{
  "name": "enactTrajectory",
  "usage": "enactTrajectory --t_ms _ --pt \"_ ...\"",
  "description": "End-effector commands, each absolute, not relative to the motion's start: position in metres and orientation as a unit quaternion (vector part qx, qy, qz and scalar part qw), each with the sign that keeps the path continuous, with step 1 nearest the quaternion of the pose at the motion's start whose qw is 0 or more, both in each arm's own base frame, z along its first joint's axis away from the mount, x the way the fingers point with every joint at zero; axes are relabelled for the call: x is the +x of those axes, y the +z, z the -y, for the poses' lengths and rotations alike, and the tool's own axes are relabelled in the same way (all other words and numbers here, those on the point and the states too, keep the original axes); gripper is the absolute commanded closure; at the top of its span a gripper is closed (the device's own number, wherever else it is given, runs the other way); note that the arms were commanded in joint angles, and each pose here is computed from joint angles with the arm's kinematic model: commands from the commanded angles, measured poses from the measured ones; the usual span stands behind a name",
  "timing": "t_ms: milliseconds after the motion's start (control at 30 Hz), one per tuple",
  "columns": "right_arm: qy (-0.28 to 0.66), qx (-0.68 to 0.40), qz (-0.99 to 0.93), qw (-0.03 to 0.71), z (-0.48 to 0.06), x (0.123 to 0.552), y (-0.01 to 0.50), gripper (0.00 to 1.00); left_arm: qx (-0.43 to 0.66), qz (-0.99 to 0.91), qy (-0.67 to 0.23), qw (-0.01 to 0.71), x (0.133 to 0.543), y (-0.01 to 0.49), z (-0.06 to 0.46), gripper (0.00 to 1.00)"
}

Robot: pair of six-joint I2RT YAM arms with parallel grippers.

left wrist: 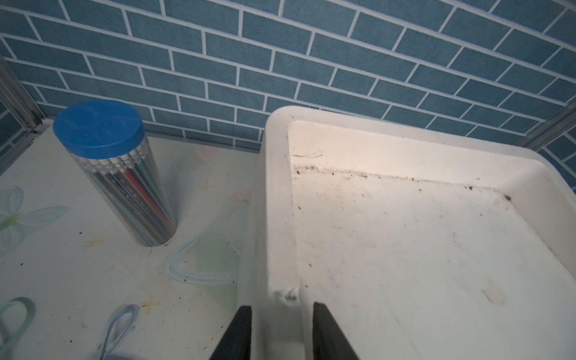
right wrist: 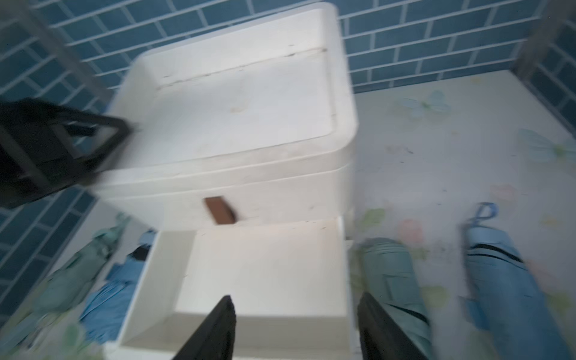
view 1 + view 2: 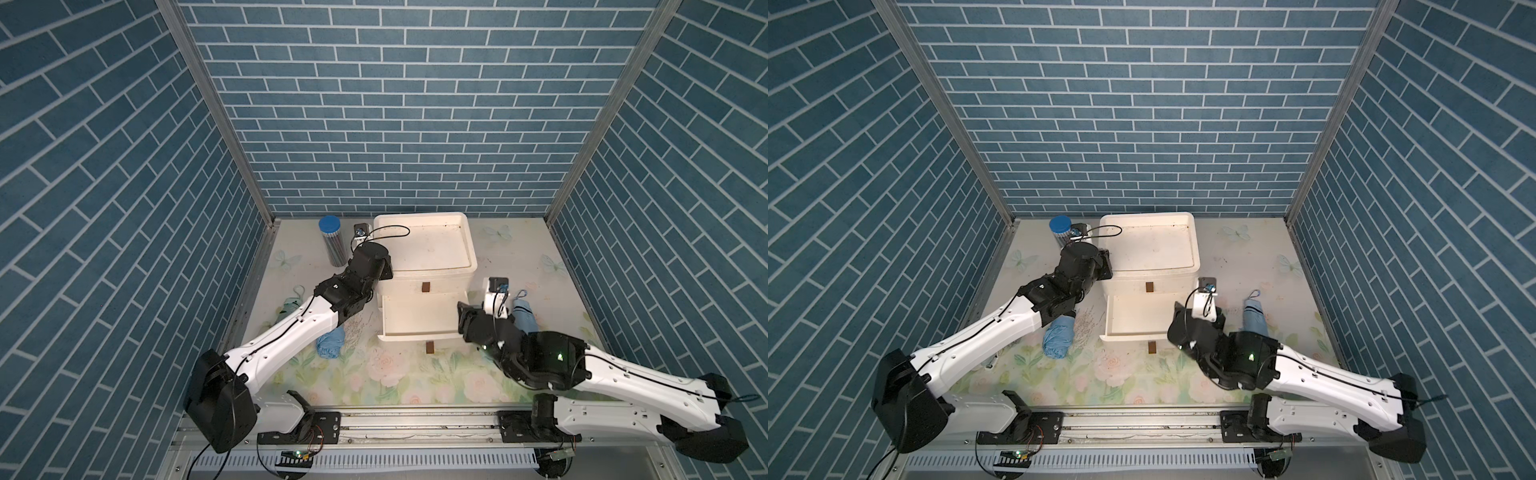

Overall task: Place the umbrella in the drawer by color
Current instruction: Pick up the umbrella from the center of the board.

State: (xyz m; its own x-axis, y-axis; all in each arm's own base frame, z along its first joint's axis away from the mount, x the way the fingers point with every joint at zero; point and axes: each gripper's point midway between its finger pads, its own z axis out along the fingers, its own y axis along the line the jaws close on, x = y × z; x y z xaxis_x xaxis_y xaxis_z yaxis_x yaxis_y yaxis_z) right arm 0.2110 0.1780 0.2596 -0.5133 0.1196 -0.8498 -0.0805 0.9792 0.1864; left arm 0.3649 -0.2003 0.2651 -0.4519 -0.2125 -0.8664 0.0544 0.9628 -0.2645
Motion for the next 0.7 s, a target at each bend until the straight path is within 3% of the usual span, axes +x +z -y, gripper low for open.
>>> enactTrajectory --t_ms 0,267,500,667 --pt "-0.003 -0.025 -0.915 0.402 -0.129 0.222 0.214 0.34 -0.021 -0.832 -0.162 0.531 0.352 0.298 0.204 0.58" --pt "0.082 0.003 -0.947 0.310 -0.124 0.262 0.142 0.28 -0.025 -0.783 -0.216 0.583 0.311 0.353 0.177 0.49" --pt "0.095 0.032 -0.961 0.258 -0.119 0.260 0.068 0.27 -0.004 -0.762 -0.270 0.589 0.273 0.354 0.166 0.46" --pt "0.080 0.033 -0.967 0.239 -0.115 0.255 0.042 0.26 0.012 -0.745 -0.322 0.584 0.257 0.351 0.172 0.45"
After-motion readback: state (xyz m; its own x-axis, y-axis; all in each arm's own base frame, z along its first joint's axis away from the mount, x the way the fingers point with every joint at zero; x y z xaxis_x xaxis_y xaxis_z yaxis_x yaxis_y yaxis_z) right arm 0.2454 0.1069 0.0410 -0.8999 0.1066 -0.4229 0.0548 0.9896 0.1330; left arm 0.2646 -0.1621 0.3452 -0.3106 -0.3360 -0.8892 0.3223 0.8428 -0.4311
